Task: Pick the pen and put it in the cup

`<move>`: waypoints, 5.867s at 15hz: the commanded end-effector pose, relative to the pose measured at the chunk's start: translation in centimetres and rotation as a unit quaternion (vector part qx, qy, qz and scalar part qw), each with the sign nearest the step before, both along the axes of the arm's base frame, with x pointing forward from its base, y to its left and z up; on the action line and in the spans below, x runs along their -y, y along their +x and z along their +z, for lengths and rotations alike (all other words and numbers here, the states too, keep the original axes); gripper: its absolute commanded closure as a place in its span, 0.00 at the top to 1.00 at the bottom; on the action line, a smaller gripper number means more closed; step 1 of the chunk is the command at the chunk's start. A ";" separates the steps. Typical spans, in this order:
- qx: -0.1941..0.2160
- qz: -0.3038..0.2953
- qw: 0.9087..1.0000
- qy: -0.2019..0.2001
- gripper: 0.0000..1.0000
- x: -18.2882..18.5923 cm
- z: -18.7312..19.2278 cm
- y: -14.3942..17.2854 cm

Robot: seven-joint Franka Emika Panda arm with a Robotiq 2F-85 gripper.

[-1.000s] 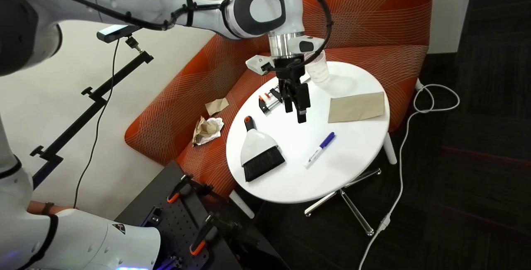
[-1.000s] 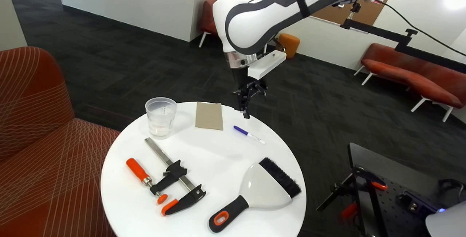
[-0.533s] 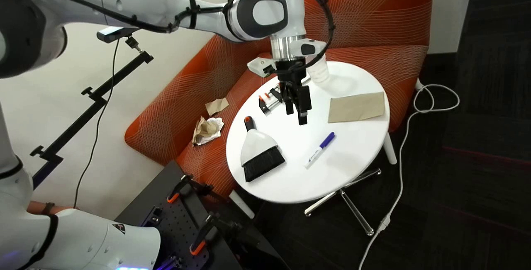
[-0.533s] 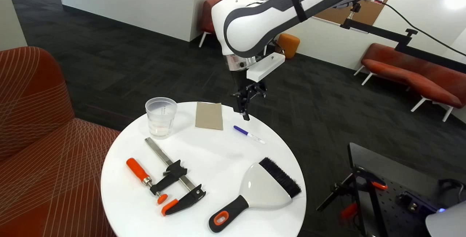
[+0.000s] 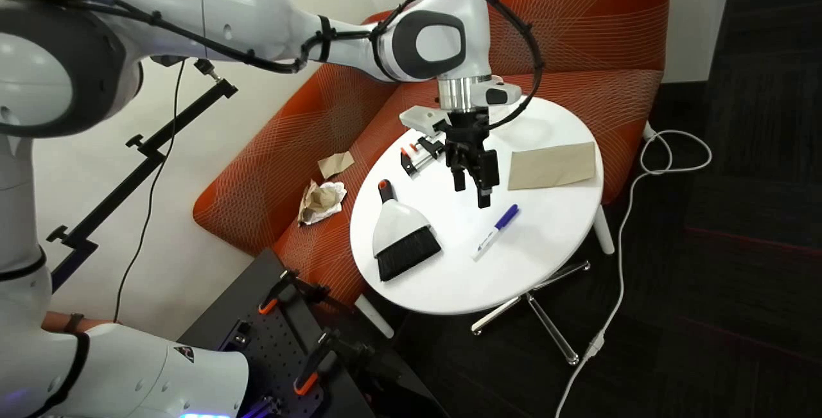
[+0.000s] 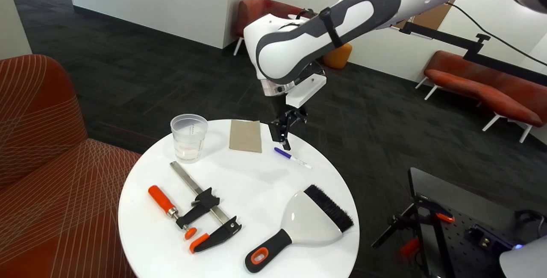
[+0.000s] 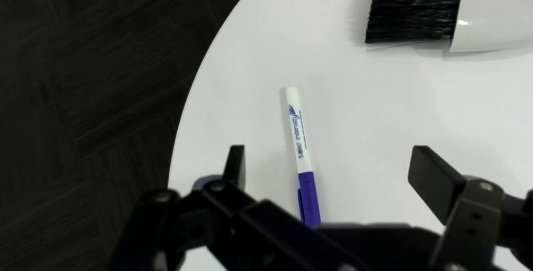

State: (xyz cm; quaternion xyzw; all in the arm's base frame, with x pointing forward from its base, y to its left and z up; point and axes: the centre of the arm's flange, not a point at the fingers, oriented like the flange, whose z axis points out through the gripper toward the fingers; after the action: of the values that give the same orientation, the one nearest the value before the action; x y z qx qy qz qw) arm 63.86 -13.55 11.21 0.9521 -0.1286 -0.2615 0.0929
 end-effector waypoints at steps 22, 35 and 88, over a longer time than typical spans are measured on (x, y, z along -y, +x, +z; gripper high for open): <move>0.024 0.015 0.998 0.057 1.00 3.7 -6.9 4.3; 0.018 0.003 0.997 0.071 0.14 4.5 -7.5 4.7; 0.587 -0.011 0.802 0.106 0.04 -7.0 14.7 8.9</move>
State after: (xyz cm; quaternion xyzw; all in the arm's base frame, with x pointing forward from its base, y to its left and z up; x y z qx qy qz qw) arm 73.27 -6.90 26.57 0.9293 -0.1679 0.3106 -0.1087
